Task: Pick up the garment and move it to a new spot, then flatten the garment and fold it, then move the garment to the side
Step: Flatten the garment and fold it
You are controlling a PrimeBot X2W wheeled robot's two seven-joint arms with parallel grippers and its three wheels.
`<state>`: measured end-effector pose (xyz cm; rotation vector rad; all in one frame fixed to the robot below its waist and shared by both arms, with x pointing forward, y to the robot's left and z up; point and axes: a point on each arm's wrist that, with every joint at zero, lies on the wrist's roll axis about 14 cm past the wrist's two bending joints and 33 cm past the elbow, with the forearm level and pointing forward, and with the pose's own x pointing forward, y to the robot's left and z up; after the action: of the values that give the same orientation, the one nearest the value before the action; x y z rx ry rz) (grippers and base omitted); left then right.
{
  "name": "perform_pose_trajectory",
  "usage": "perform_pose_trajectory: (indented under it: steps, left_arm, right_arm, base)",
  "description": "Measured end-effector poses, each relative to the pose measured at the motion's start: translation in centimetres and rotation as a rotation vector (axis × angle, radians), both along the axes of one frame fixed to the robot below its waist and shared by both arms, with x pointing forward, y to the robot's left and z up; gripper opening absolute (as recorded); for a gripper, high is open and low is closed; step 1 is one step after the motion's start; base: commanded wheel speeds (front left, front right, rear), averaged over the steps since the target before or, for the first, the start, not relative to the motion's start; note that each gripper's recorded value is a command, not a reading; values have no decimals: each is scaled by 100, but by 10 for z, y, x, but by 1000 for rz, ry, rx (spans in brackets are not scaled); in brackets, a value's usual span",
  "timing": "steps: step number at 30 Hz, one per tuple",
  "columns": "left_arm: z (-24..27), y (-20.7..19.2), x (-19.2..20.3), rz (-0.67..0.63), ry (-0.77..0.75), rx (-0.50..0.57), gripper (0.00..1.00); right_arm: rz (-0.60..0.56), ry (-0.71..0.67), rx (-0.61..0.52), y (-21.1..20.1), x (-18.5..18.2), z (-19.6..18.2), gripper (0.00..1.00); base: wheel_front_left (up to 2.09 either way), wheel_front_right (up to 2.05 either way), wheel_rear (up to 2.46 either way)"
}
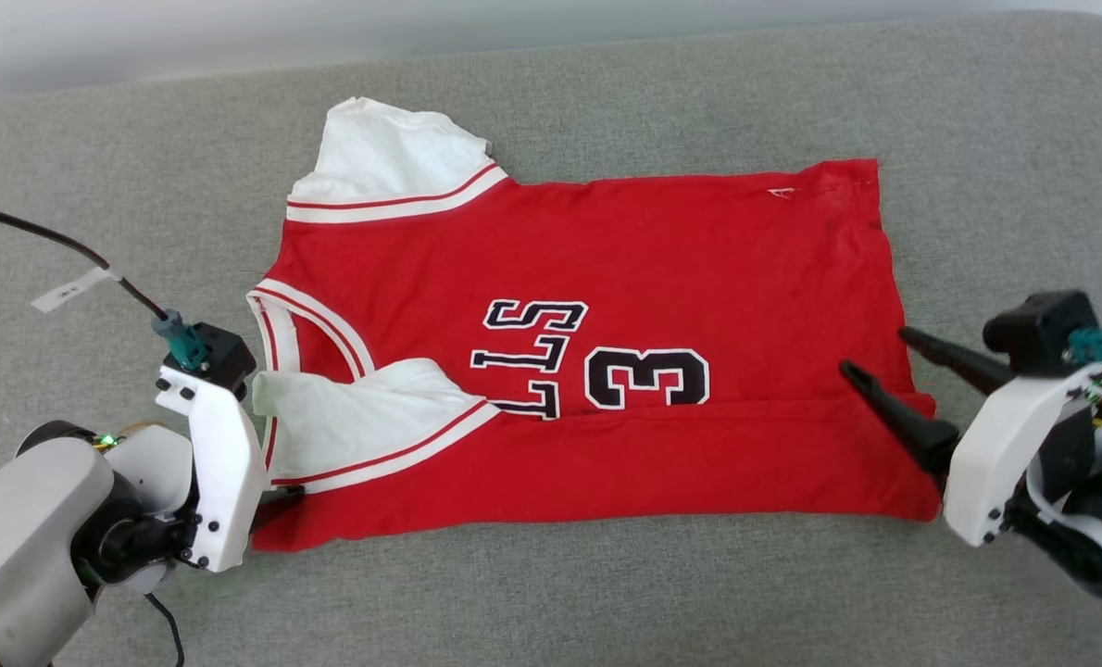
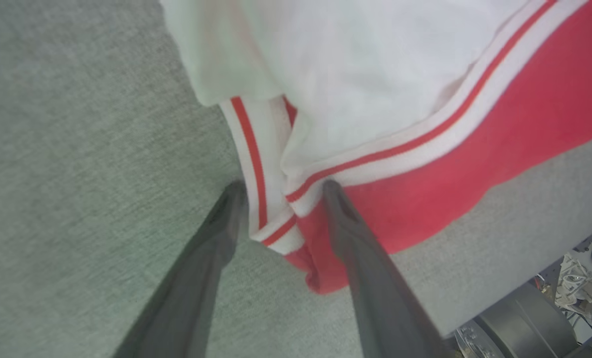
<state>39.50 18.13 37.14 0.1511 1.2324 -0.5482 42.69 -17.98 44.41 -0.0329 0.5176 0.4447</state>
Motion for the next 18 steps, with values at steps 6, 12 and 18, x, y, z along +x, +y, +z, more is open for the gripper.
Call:
perform_pose_trajectory:
  steps: [6,12,18]
  left_arm:
    - [8,-4,0,-17,-30,-20,0]
    - [22,-1,1,-37,-83,-24,0]
    - [29,-6,1,-57,-107,-40,0]
  right_arm:
    - [25,-28,-98,-16,14,29,100]
    - [47,173,-242,-39,5,26,100]
    - [51,449,-319,-54,-18,-9,100]
  base:
    - [0,0,0]
    - [0,0,0]
    - [0,0,0]
